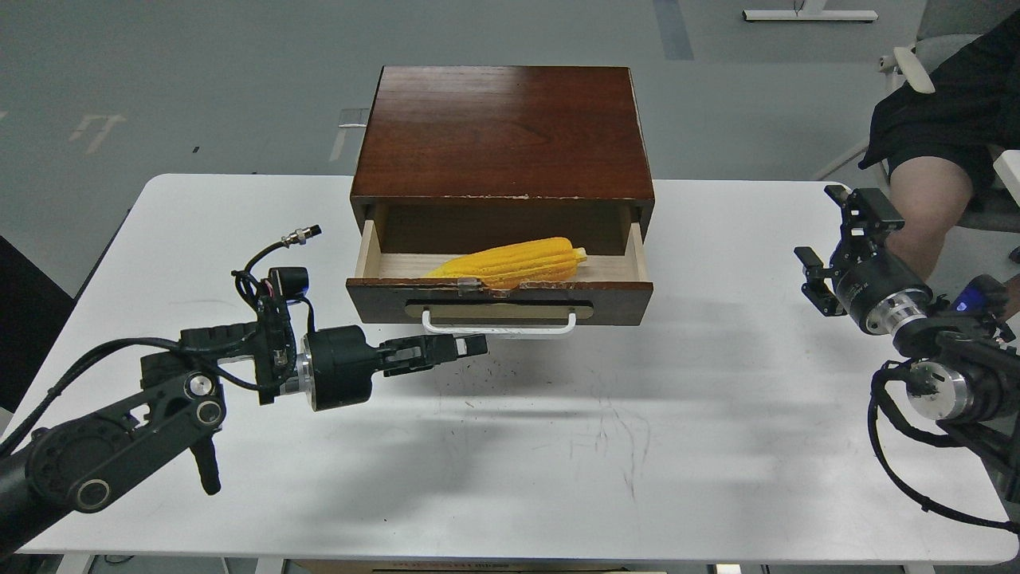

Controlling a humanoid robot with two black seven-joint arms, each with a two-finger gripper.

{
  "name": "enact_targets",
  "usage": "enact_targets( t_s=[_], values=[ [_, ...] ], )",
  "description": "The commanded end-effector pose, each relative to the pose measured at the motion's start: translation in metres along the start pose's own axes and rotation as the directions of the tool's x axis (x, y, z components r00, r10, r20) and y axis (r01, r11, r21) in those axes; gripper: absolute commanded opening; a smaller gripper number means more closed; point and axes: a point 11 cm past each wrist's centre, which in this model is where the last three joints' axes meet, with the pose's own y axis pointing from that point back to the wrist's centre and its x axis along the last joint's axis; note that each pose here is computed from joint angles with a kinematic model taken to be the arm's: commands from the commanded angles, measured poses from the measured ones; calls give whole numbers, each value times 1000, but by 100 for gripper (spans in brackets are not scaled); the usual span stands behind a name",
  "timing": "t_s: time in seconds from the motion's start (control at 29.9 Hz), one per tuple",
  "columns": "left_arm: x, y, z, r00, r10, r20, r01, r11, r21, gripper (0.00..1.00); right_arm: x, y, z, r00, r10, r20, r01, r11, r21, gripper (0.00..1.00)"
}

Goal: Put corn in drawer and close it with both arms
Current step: 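Push the drawer away from the robot with the left gripper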

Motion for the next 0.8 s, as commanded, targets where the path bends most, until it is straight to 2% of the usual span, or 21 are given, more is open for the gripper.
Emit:
enact_targets(
  t_s=[0.0,0.77],
  values=[
    [2,1,-3,1000,7,-5,-7,1000,9,0,0,0,1,1000,2,0,-2,1000,-1,100],
    [30,8,-23,989,143,42,-146,987,74,0,2,3,6,1000,9,0,-9,1000,-13,100]
  ],
)
